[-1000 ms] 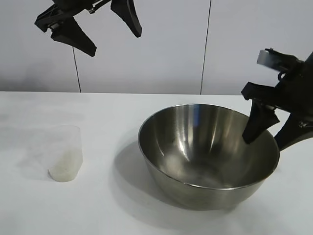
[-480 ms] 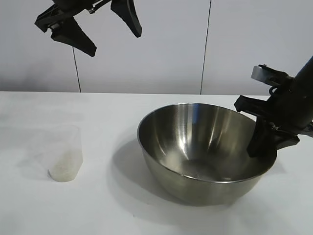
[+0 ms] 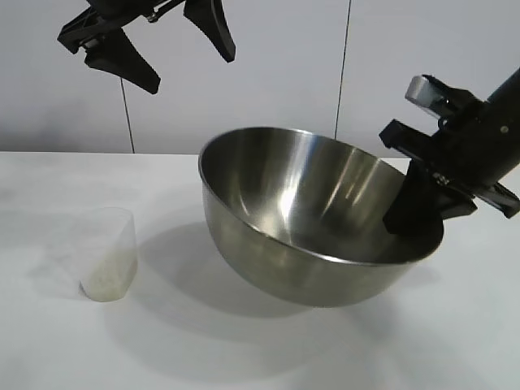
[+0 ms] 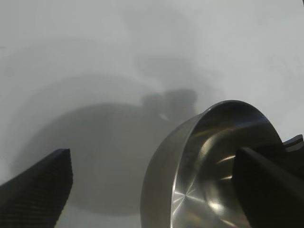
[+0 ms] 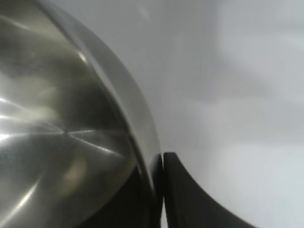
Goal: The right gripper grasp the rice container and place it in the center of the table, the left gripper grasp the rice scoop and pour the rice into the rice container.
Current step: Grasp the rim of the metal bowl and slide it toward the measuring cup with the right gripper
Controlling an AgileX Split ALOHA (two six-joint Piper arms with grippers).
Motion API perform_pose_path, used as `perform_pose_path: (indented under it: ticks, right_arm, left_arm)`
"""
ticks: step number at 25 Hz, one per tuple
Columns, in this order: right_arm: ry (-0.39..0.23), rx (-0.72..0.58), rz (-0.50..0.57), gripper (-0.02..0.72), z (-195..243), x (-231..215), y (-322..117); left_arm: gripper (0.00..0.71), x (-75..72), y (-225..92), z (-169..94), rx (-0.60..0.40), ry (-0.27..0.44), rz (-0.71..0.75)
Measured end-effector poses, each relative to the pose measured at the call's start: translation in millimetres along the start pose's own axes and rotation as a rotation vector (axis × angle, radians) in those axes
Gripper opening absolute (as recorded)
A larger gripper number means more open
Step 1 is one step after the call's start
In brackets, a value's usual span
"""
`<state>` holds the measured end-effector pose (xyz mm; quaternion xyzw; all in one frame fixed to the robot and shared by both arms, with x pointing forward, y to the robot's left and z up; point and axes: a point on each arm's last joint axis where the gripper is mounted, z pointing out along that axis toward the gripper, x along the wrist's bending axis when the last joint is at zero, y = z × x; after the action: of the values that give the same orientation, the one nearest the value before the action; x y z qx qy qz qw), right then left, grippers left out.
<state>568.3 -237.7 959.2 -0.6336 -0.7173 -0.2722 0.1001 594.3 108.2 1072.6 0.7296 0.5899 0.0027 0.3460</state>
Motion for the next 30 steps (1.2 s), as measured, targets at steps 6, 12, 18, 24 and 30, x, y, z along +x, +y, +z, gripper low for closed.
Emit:
perform_pose_path:
  ticks: [6, 12, 18, 24, 30]
  right_arm:
    - [-0.042, 0.002, -0.039, 0.020, 15, 32, 2]
    - [-0.095, 0.035, -0.041, 0.020, 35, 53, -5]
    - [-0.134, 0.031, 0.041, 0.020, 61, 38, -3]
    - [-0.139, 0.036, 0.070, 0.020, 69, 34, -3]
    - [-0.129, 0.029, 0.082, 0.151, 69, 35, -2]
  left_arm:
    - [0.657, 0.0, 0, 0, 0.000, 0.000, 0.000]
    - [0.657, 0.0, 0, 0, 0.000, 0.000, 0.000]
    - [0.657, 0.0, 0, 0, 0.000, 0.000, 0.000]
    - [0.657, 0.0, 0, 0, -0.001, 0.000, 0.000]
    - [0.657, 0.0, 0, 0, -0.002, 0.000, 0.000]
